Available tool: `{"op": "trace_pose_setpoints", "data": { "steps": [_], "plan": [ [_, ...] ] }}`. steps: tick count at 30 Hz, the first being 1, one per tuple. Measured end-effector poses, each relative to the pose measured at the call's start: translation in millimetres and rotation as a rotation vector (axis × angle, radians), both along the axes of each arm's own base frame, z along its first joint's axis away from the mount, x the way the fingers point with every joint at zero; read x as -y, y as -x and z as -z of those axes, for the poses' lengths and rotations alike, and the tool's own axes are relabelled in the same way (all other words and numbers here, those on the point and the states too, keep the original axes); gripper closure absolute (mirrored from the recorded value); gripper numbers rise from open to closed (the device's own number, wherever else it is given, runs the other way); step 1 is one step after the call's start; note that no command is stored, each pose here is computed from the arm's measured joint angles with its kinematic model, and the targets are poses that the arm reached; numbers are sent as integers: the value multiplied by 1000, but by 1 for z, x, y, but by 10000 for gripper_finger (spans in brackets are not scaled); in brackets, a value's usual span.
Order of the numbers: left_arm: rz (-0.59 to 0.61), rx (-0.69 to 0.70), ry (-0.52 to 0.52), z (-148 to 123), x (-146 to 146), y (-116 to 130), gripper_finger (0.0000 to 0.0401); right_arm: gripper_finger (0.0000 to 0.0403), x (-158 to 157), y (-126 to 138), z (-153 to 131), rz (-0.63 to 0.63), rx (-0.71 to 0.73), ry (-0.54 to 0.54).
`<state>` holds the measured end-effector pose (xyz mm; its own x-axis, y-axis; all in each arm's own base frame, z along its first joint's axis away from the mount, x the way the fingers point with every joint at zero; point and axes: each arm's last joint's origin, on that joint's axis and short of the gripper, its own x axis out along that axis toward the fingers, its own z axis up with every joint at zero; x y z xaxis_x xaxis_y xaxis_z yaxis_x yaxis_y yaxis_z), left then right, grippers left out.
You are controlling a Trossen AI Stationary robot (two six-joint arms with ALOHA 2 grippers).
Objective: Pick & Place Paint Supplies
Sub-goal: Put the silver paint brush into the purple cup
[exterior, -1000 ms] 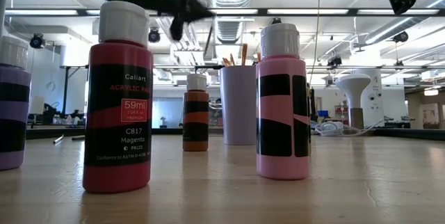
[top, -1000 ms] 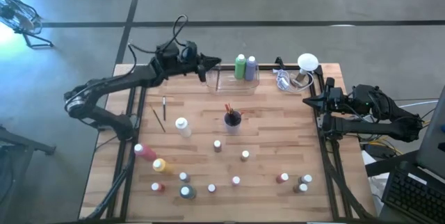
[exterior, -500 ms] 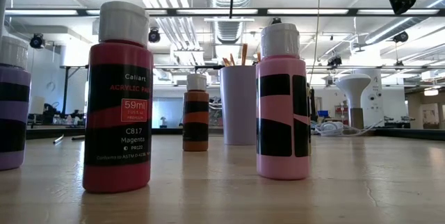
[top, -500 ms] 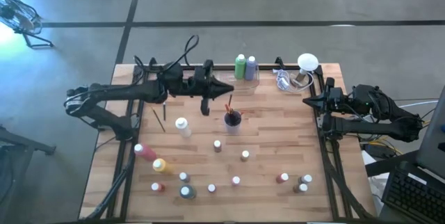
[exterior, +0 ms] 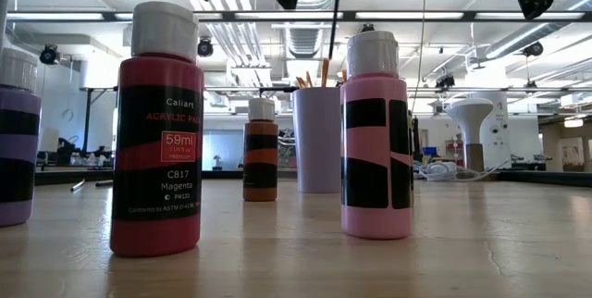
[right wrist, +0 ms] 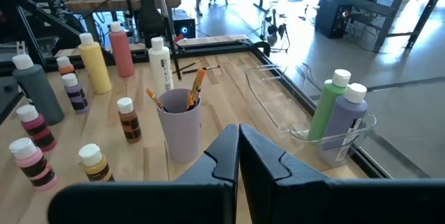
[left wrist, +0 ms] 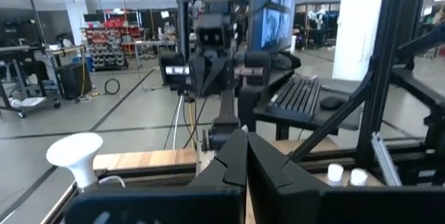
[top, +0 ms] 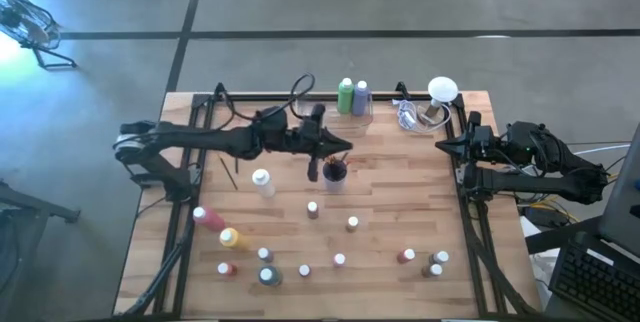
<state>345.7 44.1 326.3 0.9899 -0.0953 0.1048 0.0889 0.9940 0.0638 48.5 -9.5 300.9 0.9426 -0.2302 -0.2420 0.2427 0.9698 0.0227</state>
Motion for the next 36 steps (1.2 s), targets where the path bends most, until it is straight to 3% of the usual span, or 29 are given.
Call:
{"op": "trace_pose_setpoints", "data": {
  "steps": [6, 16, 36],
  "plan": [
    [-4, 55, -20, 21, -2, 1, 401, 394, 0, 0, 0, 1, 0, -1],
    [-35, 60, 52, 70, -4, 22, 401, 394, 0, 0, 0, 0, 0, -1],
    [2, -86, 80, 119, -9, 7, 401, 394, 0, 0, 0, 0, 0, 0]
  ]
}}
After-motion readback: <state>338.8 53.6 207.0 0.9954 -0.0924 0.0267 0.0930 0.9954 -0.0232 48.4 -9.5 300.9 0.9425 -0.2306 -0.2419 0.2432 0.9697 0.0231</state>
